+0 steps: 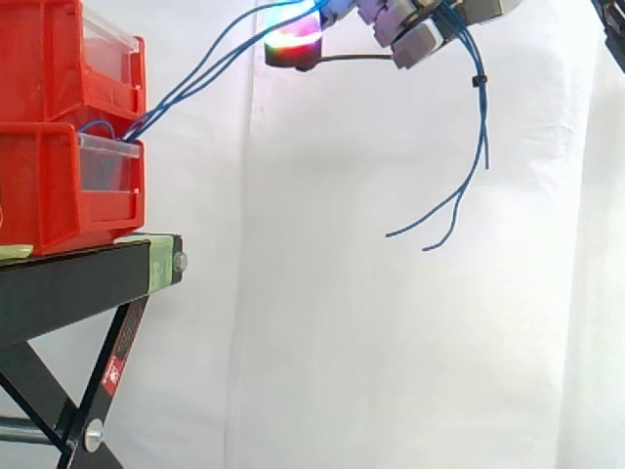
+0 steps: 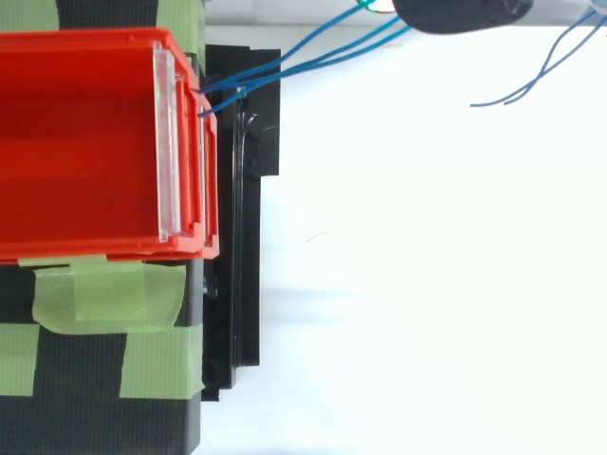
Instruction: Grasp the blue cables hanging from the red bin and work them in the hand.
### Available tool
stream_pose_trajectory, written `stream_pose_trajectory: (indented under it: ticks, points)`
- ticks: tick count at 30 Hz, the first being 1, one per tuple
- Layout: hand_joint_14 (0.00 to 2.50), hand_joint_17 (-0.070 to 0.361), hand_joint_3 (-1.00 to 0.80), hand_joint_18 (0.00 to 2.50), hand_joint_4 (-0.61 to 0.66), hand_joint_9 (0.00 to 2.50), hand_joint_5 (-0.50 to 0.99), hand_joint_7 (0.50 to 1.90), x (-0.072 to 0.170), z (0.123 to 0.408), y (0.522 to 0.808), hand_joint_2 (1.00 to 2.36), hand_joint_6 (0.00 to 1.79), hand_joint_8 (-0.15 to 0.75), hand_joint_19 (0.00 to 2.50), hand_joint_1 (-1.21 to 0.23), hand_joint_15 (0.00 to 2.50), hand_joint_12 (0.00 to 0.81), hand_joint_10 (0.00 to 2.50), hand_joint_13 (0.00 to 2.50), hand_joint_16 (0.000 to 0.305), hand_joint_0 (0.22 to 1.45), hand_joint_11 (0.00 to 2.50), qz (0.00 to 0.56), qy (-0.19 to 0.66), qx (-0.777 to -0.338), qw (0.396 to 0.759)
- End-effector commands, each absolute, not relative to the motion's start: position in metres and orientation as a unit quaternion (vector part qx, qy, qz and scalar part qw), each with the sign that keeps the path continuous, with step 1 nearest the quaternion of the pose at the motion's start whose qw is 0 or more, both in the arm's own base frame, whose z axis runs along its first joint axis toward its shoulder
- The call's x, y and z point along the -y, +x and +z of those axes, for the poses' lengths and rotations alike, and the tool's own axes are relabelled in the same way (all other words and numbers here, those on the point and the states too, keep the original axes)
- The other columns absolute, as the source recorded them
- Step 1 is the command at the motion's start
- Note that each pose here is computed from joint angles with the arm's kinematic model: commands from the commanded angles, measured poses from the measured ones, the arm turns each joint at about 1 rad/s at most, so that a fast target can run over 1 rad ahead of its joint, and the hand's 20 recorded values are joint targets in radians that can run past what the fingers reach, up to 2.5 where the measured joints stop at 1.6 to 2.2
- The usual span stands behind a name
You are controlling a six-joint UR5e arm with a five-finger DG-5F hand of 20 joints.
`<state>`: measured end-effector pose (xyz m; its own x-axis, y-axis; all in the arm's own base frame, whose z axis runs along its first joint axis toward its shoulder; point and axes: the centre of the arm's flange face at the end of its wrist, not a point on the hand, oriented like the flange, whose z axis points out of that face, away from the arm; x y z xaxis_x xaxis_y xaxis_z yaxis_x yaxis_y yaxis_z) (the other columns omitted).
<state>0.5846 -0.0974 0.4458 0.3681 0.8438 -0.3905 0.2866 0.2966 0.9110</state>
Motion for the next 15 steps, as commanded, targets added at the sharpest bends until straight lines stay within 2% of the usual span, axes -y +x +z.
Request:
stream_pose_trajectory:
  ticks: [1,5,8,12,15]
  points:
    - [2.5,0.134,-0.6,1.2,0.31,0.78,0.38,1.21,0.0973,0.446,0.5853,1.02,0.01,0.511,1.37,-0.59,1.89,0.522,2.5,0.83,0.06,0.93,2.5,0.226,0.548,-0.514,0.62]
    - [2.5,0.134,-0.76,1.2,0.31,0.78,0.37,1.21,0.0966,0.446,0.5853,1.01,0.01,0.511,1.37,-0.59,1.89,0.522,2.5,0.83,0.06,0.87,2.5,0.226,0.548,-0.514,0.62]
    - [2.5,0.134,-0.8,1.2,0.31,0.78,0.37,1.21,0.0955,0.446,0.5856,1.01,0.01,0.511,1.37,-0.6,1.89,0.522,2.5,0.83,0.06,0.85,2.5,0.227,0.548,-0.514,0.62]
    - [2.5,0.134,-0.83,1.2,0.31,0.78,0.36,1.22,0.0935,0.4459,0.5858,1.01,0.01,0.511,1.37,-0.65,1.89,0.522,2.5,0.83,0.06,0.81,2.5,0.23,0.547,-0.515,0.618]
    - [2.5,0.134,-0.76,1.2,0.3,0.78,0.33,1.24,0.0935,0.4458,0.5856,1.01,0.01,0.511,1.37,-0.69,1.89,0.522,2.5,0.83,0.06,0.8,2.5,0.233,0.55,-0.513,0.616]
